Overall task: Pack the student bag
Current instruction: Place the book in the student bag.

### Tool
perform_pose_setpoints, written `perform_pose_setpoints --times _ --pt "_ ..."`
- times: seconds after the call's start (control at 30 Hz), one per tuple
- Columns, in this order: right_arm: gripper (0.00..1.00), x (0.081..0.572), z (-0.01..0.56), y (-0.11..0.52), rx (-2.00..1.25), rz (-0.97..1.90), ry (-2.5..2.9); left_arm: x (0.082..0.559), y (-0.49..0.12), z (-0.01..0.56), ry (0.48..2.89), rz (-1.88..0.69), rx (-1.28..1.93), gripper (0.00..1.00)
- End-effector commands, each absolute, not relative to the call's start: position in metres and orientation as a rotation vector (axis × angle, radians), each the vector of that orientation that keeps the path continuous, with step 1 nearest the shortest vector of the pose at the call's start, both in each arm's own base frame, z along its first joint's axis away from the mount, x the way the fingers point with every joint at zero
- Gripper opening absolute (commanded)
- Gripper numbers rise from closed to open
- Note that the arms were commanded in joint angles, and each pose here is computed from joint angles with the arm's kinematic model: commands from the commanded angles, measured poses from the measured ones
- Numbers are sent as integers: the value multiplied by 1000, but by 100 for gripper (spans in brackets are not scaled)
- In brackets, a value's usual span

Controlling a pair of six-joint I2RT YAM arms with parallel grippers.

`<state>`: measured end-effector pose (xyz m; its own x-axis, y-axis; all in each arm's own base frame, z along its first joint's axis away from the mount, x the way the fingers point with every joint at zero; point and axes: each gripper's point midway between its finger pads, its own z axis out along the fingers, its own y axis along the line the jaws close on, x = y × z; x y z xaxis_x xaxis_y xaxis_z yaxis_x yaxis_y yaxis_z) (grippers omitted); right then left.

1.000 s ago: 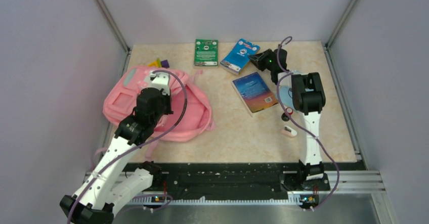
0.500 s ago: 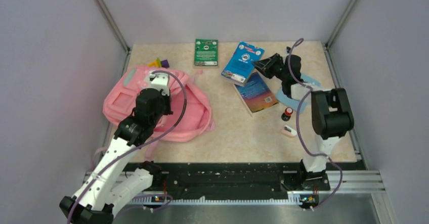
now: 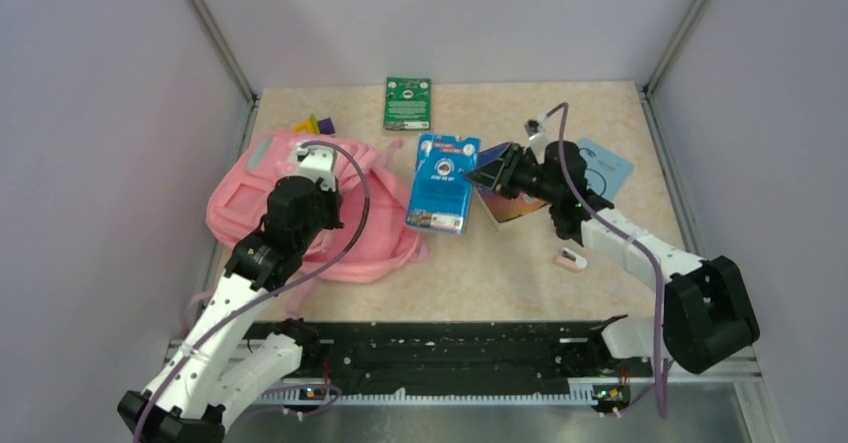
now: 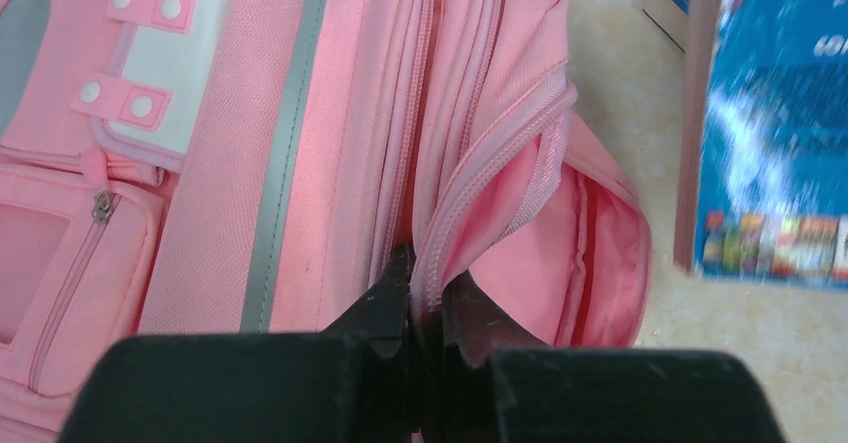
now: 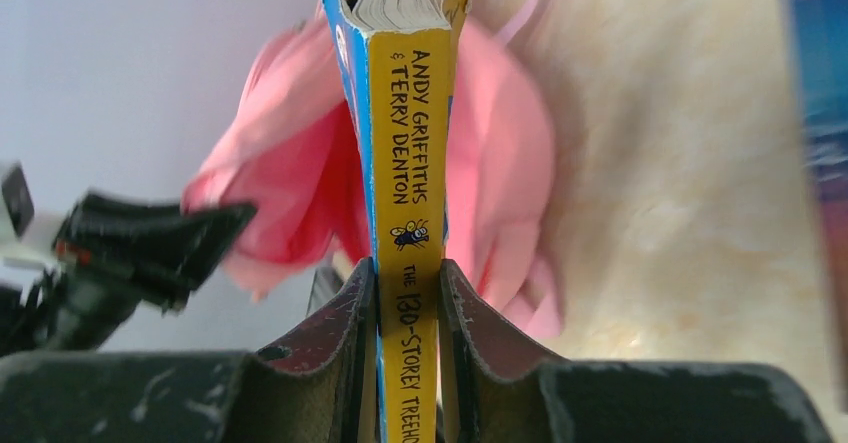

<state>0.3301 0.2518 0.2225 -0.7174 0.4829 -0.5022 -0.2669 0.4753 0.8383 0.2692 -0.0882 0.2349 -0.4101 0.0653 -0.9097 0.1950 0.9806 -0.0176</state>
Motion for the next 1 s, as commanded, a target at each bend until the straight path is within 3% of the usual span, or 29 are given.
perform_pose_setpoints --times 0.0,0.27,0.73,0.97 --pt "0 282 259 296 33 1457 1947 276 -104 295 1761 -288 149 0" --pt "0 230 256 362 -81 1613 1992 274 -105 298 1746 -303 149 0" --pt "0 277 122 406 -209 1379 2189 272 -110 297 1744 -329 175 0" --pt "26 264 99 412 -254 1447 2238 272 -112 296 1747 -338 182 0"
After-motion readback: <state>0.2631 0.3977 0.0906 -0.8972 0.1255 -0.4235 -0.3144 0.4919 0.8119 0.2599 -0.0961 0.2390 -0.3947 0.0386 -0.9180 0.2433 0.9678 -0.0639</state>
